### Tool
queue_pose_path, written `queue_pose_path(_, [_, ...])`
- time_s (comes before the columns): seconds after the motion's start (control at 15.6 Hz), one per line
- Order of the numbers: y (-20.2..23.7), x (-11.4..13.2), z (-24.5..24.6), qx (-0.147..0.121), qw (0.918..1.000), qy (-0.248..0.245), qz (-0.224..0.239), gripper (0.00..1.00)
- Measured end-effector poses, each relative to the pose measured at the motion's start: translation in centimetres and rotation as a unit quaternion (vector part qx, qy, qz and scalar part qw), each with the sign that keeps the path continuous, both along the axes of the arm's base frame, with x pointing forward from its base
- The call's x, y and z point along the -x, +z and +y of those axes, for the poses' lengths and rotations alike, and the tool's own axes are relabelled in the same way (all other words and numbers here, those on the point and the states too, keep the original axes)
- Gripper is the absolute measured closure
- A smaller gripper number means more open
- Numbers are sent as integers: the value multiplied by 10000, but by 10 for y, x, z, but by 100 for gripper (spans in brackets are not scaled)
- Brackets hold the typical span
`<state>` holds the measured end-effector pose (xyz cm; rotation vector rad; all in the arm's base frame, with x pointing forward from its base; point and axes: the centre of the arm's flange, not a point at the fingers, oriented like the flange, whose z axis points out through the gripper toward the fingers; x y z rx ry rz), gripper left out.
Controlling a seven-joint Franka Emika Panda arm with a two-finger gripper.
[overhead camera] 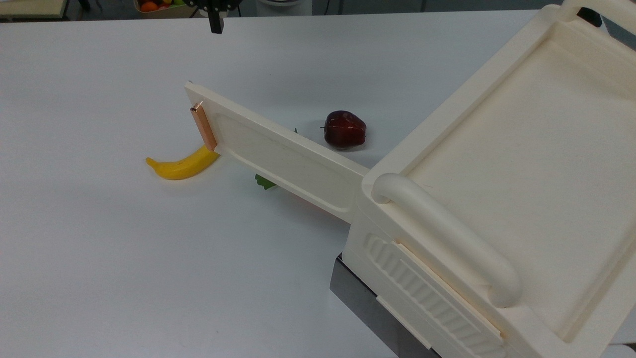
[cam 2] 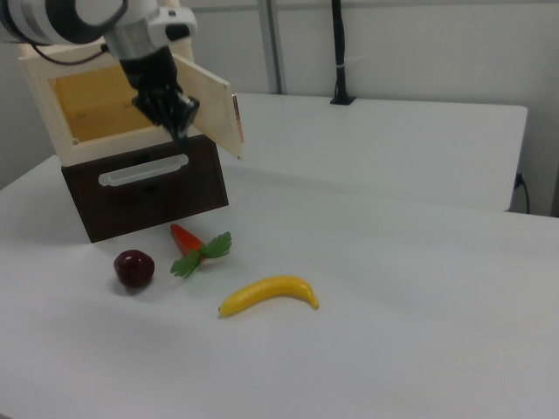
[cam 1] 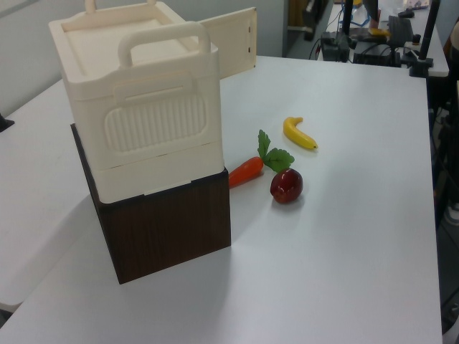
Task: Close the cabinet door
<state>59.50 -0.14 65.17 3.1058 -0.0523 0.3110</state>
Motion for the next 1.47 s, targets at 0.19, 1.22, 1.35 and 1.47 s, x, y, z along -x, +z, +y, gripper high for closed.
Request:
queue_pose_path(0.19, [42,-14,5,-115,9921,-249,-1224,99])
queue_pose_path(1.22, [9,-91,43,-587,9416,-473,-3282,99])
queue_pose_path(1.35, [5,-92,50,-653,9431,-519,-3218,99])
queue_pose_path(1.47, [0,-91,57,-694,9479,-572,-3056,99])
